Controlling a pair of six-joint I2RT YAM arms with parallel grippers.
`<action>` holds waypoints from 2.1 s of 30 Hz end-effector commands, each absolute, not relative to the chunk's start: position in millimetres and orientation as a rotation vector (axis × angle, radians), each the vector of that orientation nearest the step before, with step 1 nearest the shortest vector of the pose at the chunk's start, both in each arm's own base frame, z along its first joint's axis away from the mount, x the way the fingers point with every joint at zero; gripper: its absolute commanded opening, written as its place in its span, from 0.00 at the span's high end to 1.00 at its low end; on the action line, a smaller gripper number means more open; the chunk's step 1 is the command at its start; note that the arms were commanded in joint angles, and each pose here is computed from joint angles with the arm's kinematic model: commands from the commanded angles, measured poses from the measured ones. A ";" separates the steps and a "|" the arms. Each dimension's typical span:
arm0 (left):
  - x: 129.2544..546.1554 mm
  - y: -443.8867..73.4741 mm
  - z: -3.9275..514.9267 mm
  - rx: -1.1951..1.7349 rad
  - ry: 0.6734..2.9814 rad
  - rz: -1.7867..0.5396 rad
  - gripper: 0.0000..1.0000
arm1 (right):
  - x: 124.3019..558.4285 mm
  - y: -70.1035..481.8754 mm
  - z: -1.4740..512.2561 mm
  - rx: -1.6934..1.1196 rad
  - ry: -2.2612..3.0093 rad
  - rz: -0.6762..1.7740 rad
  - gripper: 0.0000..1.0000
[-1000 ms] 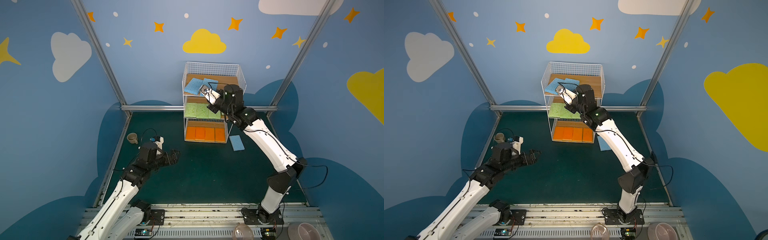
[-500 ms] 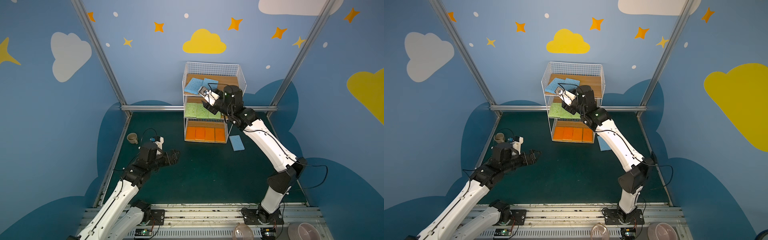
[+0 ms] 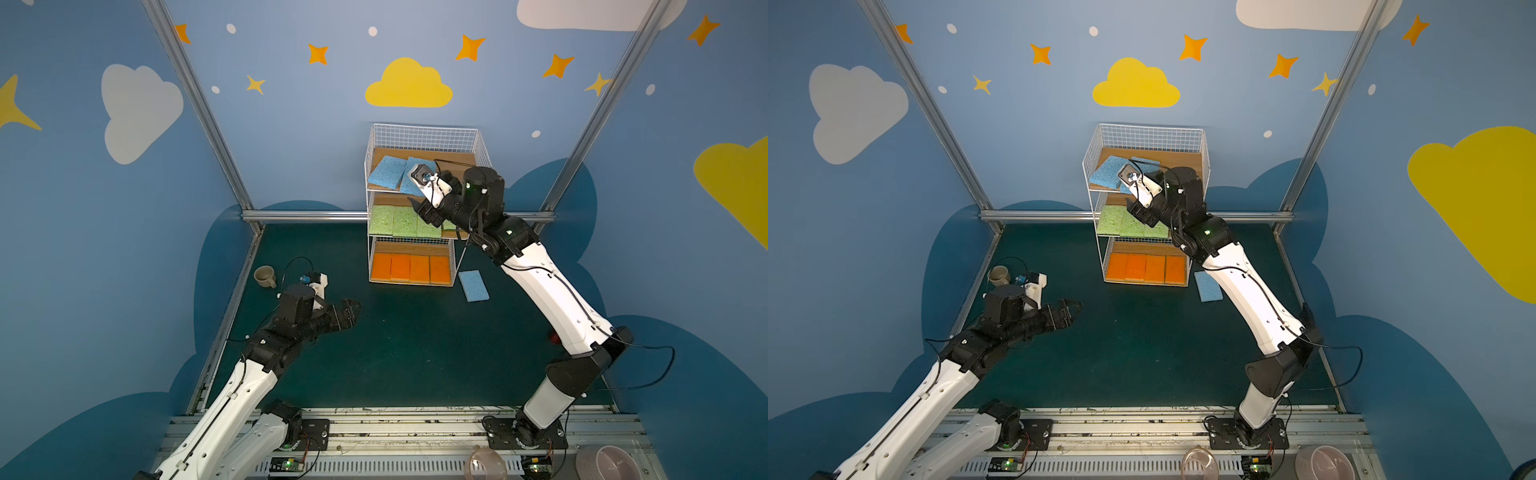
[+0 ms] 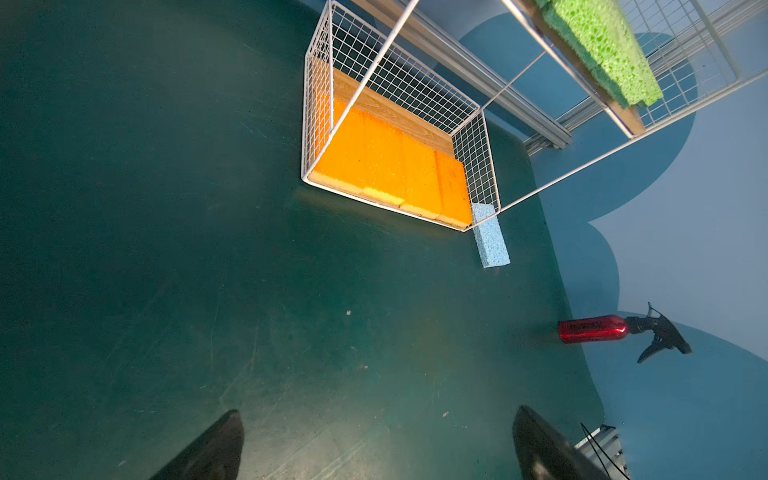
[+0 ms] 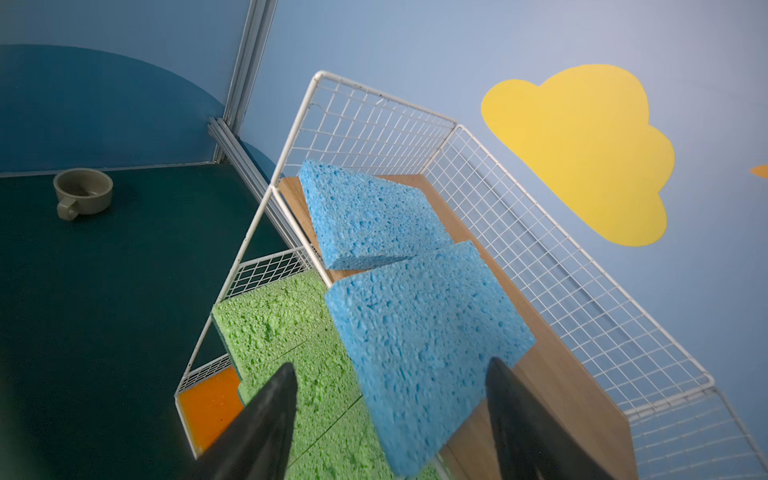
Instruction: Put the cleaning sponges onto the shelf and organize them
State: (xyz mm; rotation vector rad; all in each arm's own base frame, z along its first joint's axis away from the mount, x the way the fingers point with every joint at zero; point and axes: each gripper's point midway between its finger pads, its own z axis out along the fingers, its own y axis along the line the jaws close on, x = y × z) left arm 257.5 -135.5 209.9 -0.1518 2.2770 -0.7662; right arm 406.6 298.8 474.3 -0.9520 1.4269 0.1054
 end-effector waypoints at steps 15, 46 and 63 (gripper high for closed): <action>255.1 -140.8 227.3 -0.125 2.233 -0.825 0.00 | 399.1 246.0 497.0 -0.512 1.673 0.858 0.50; 245.5 -135.6 224.4 -0.132 2.215 -0.822 0.00 | 450.1 282.4 445.9 -0.173 1.874 0.839 0.60; 241.7 -130.6 223.1 -0.132 2.212 -0.795 0.00 | 459.9 274.4 439.8 -0.127 1.879 0.649 0.95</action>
